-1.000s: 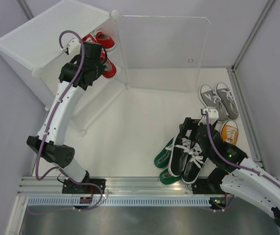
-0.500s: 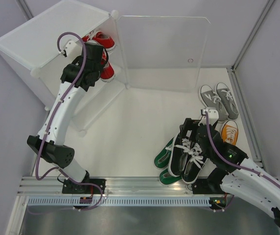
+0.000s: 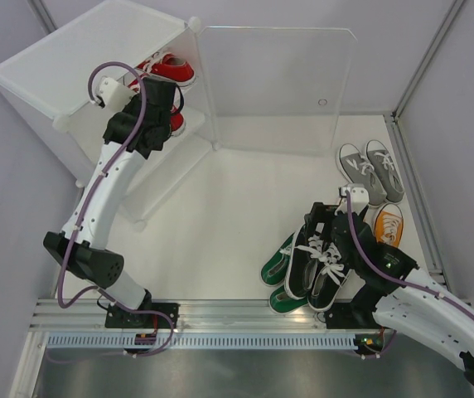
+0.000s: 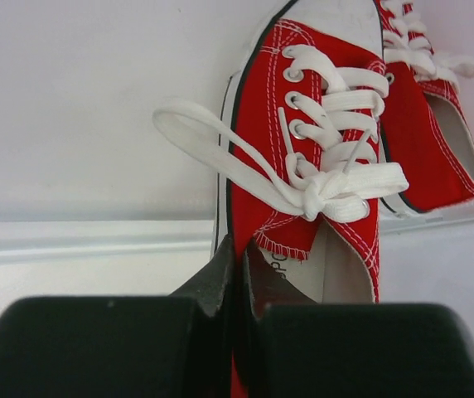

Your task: Place and organize the shoes in the shoe cabinet

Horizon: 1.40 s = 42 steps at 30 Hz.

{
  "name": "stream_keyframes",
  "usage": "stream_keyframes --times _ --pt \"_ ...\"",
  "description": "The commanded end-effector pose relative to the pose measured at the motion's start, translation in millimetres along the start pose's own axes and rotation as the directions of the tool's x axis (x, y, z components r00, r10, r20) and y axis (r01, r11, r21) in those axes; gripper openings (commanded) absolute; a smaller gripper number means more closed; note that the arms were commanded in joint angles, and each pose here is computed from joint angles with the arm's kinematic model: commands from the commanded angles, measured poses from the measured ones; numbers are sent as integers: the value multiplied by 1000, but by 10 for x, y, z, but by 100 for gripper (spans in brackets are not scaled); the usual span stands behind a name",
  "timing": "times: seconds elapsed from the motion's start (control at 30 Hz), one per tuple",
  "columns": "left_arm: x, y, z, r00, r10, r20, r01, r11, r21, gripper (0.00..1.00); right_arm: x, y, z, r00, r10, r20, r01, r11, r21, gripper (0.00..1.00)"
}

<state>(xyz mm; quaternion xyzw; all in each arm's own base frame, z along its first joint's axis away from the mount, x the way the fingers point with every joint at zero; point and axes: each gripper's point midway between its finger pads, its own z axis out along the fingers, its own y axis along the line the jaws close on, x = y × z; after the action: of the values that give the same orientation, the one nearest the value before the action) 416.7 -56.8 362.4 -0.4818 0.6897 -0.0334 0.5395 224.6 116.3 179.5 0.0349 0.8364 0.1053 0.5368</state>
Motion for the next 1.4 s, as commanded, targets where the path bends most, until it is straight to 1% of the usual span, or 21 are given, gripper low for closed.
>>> stream_keyframes --times 0.0,0.17,0.2,0.23,0.3,0.33,0.5,0.57,0.63,0.9,1.0,1.03,1.1,1.13,1.2,1.23,1.3,1.37 --pt "-647 -73 -8 955 -183 234 185 983 12 2 9 4 2 1000 2 7 -2 1000 -7 96" --pt "-707 -182 55 945 -170 278 171 985 20 2 22 8 0 1000 2 6 -2 1000 -13 96" --pt "-706 -232 78 945 -162 282 161 987 28 2 28 4 -1 1000 1 5 -1 1000 -13 96" --pt "-702 -262 98 951 -114 286 111 993 26 2 21 11 0 1000 2 7 -2 1000 -16 96" --pt "-736 -419 120 947 -124 297 108 992 72 2 37 4 3 1000 -1 5 1 1000 -15 96" --pt "-711 -446 153 948 -112 298 94 993 72 4 41 11 2 1000 1 4 -1 1000 -19 96" --pt "-715 -517 213 941 -119 317 100 992 77 6 77 10 19 1000 -4 -4 4 1000 -18 96" --pt "-687 -530 265 939 -103 327 85 994 67 9 91 9 24 1000 -6 -7 6 1000 -18 96" --pt "-678 -555 296 937 -100 336 82 994 67 11 91 17 27 1000 -6 -6 5 1000 -22 96" --pt "-690 -655 419 924 -118 365 95 992 81 11 115 25 40 1000 -10 -12 10 1000 -26 96" --pt "-673 -683 422 927 -104 359 79 993 86 26 120 36 40 1000 -14 -17 13 999 -30 96" --pt "-689 -677 399 929 -101 357 74 993 88 36 124 44 42 1000 -15 -19 15 999 -34 96" --pt "-662 -667 386 935 -91 341 61 993 97 45 126 48 44 1000 -16 -19 15 999 -36 96" --pt "-698 -659 337 936 -94 338 61 992 106 52 127 56 43 1000 -17 -20 16 999 -41 96" --pt "-663 -626 318 944 -80 320 46 993 112 59 129 54 46 1000 -19 -22 18 999 -40 96" --pt "-712 -611 251 944 -88 317 51 991 125 66 133 69 43 1000 -19 -24 18 999 -47 96" --pt "-654 -605 218 956 -71 284 30 989 146 74 137 75 42 999 -21 -27 20 999 -51 96" --pt "-666 -635 126 965 -59 257 11 983 183 78 138 77 41 999 -23 -27 21 998 -52 95"
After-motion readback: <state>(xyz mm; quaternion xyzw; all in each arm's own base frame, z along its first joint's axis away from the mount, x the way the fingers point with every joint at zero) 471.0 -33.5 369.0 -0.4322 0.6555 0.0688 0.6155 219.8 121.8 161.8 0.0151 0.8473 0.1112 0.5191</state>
